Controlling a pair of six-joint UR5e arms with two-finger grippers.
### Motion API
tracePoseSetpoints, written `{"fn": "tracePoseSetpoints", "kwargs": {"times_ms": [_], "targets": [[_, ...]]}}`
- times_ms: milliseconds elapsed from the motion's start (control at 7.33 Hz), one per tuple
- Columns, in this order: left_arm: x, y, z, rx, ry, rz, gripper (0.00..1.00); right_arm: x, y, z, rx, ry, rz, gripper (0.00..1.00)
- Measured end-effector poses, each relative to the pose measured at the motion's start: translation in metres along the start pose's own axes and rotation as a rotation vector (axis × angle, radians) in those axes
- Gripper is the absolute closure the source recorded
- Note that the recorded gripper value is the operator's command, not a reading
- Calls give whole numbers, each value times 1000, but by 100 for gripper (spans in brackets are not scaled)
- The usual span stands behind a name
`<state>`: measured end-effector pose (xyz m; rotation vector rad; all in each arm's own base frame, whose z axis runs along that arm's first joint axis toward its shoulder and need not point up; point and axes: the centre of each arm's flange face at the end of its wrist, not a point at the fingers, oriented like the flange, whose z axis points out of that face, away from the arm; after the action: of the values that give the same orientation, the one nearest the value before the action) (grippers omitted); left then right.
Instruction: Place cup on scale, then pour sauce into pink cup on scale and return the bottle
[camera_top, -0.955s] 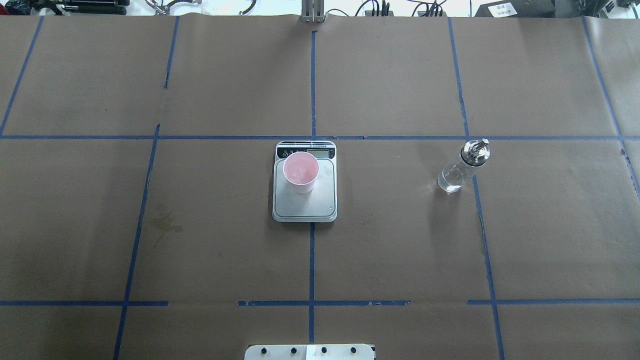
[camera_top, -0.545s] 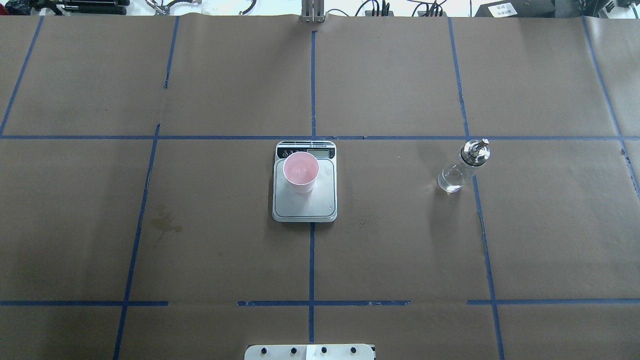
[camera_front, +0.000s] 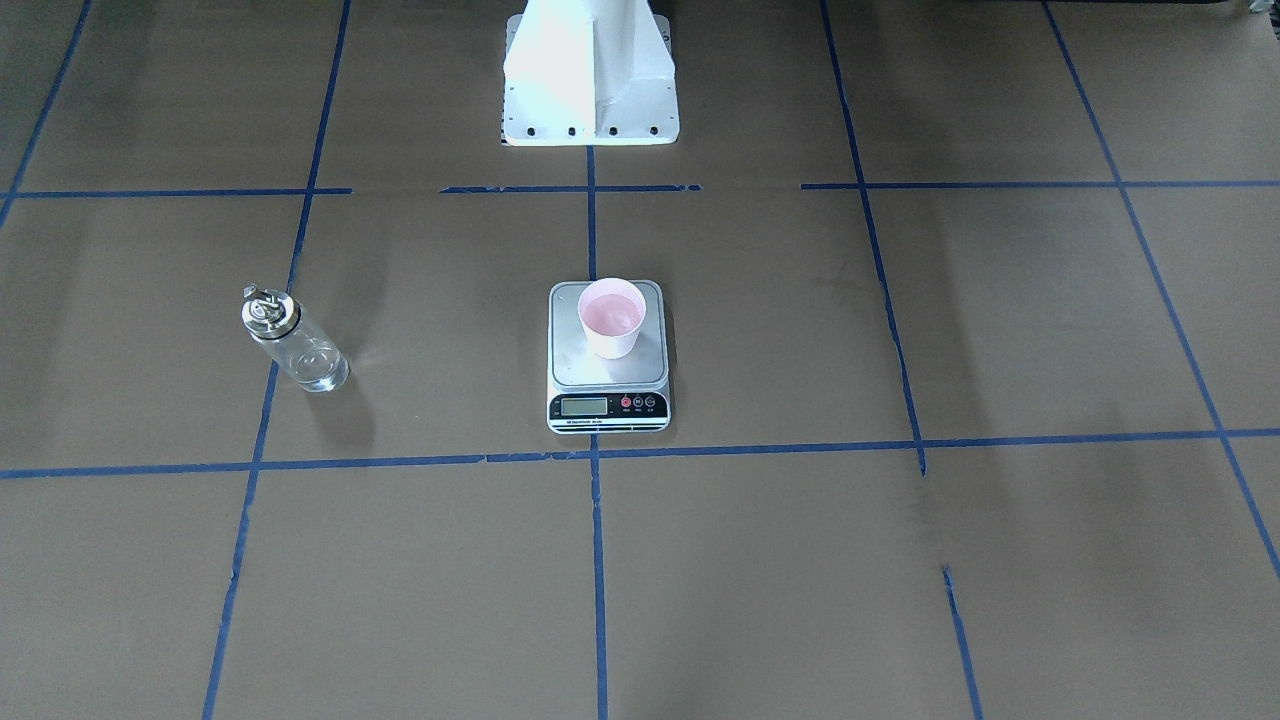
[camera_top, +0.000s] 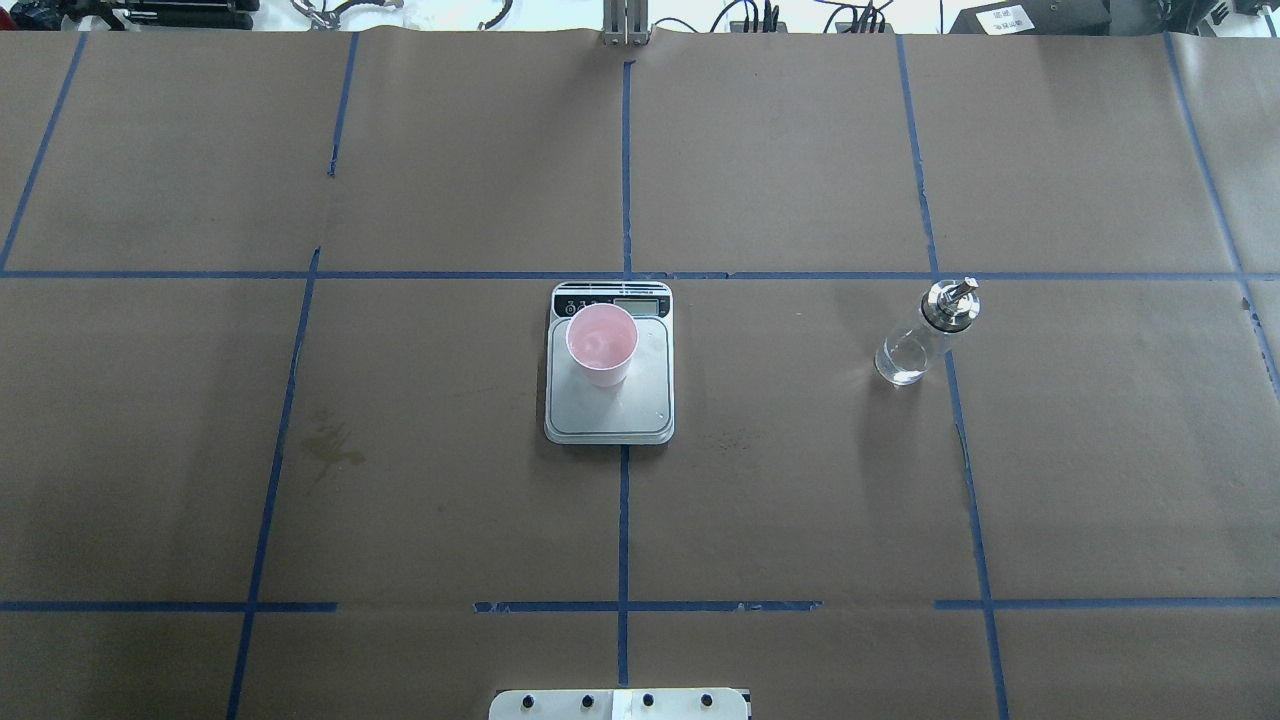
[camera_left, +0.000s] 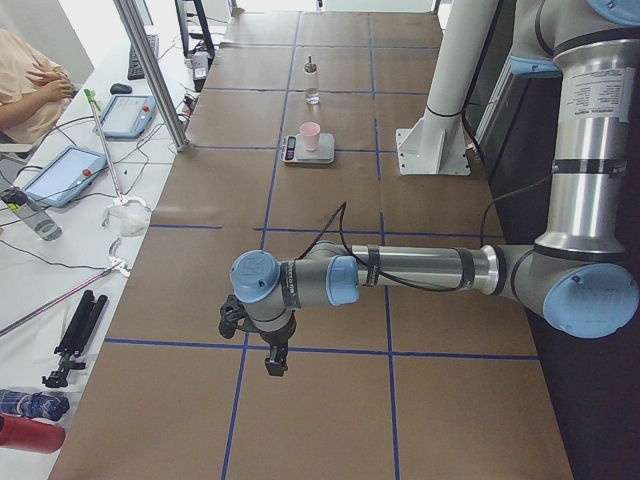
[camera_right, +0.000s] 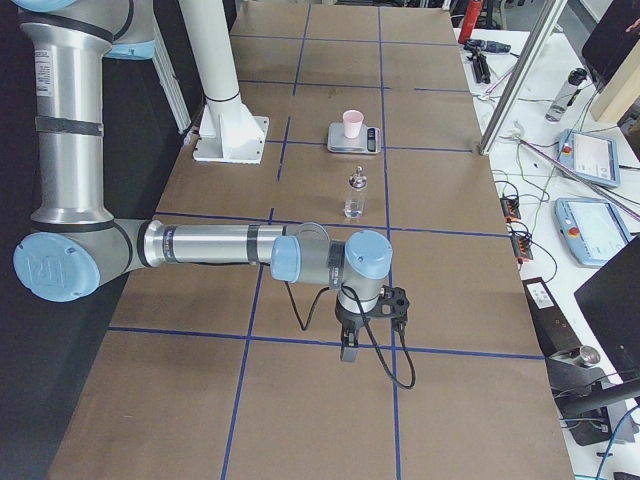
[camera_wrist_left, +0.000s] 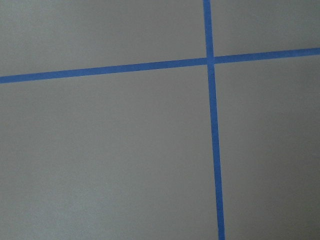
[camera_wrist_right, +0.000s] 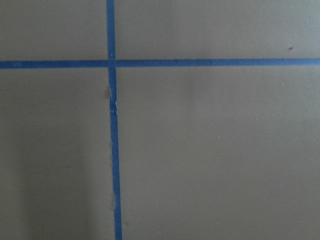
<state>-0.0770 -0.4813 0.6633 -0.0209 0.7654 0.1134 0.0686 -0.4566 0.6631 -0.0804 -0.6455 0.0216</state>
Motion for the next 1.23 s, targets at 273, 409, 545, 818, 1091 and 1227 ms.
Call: {"fn": "tracePoseSetpoints", "kwargs": {"times_ms": [273,409,545,818,1091,1227], "targets": [[4,-6,-5,6,-8,6,0,0,5,0,-3,-4,4,0],[5,-9,-7,9,-14,10,0,-3,4,-2,2,-13,0,0],[5,-10,-8,9,-25,11,0,-6,3,-4,6,-28,-3,0],[3,-8,-7,4,-43,12,0,-9,2,-5,7,-48,-2,0],[2,-10,-6,9,-47,20,0,-9,2,-5,8,-51,-2,0],[2,-11,-6,16,-49,27,0,-9,2,-5,7,-51,-2,0]]}}
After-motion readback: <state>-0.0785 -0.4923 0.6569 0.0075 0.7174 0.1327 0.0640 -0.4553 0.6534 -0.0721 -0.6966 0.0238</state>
